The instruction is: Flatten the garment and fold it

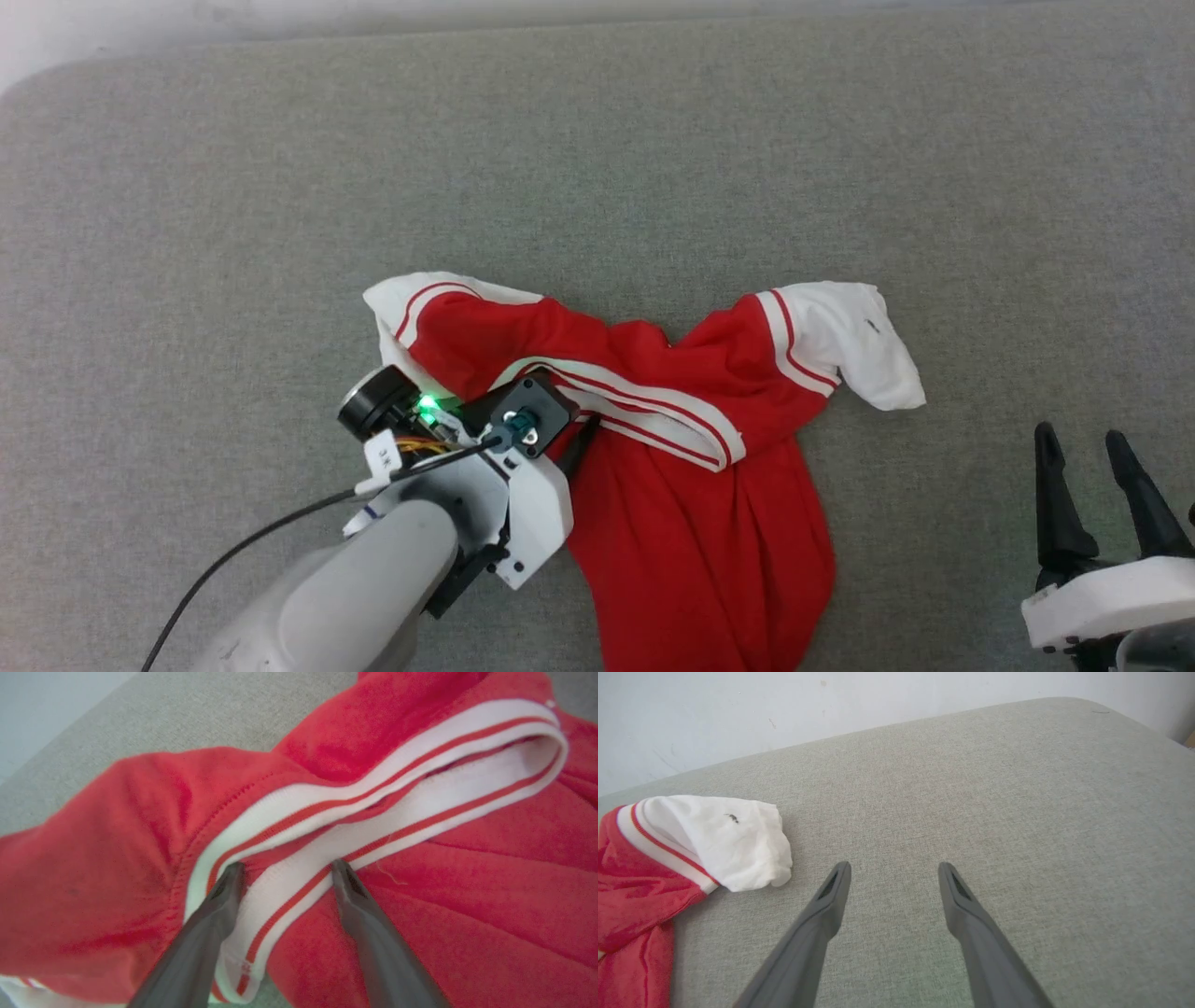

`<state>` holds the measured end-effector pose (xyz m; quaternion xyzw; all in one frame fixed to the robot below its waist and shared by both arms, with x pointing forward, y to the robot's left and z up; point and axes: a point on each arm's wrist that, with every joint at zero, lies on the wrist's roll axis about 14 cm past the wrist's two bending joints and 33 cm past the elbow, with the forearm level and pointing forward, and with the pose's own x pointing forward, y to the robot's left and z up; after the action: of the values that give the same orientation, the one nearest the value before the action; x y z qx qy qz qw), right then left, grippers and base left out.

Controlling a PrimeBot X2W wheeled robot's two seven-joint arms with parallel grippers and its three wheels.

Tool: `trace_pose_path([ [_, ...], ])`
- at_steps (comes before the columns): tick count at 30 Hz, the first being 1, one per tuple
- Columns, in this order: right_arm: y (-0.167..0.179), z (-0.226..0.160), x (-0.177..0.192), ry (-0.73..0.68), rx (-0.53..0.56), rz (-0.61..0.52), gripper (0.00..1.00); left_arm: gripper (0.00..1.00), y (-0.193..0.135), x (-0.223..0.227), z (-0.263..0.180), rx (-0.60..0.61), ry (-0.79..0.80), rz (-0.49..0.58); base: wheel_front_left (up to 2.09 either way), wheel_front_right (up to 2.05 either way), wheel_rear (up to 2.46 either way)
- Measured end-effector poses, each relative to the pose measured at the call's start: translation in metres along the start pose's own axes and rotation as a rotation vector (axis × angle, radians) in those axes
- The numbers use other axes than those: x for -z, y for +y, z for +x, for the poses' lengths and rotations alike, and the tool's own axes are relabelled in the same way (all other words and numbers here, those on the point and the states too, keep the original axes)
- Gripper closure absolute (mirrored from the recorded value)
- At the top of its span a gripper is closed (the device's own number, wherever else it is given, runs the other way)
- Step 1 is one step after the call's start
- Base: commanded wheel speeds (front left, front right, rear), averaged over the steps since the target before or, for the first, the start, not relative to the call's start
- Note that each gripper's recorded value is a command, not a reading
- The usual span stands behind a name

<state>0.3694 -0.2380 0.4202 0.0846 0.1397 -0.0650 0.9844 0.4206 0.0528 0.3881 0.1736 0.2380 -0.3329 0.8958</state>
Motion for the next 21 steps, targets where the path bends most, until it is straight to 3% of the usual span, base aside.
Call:
trace_pose_path([
  [1,0.0,0.001,0.0,-0.001,0.0,0.0,0.0,0.0,-0.001,0.0,0.002,0.009,0.003,0.001,0.0,0.0,0.0],
  [2,0.0,0.002,0.0,-0.001,-0.001,0.0,0.0,0.16,-0.002,0.0,0.003,0.012,0.002,-0.008,0.0,0.0,0.0],
  [4,0.001,0.003,0.0,0.001,-0.002,0.0,0.0,1.0,-0.002,-0.001,0.004,0.017,-0.004,-0.017,0.0,0.0,0.0],
  [14,0.006,0.005,-0.001,-0.004,-0.018,0.002,0.0,1.0,0.003,-0.026,-0.005,0.01,-0.074,-0.108,0.0,0.0,0.0],
  [21,0.007,0.005,-0.001,-0.006,-0.022,0.003,0.0,1.0,0.026,-0.059,-0.013,-0.026,-0.163,-0.266,0.0,0.0,0.0],
])
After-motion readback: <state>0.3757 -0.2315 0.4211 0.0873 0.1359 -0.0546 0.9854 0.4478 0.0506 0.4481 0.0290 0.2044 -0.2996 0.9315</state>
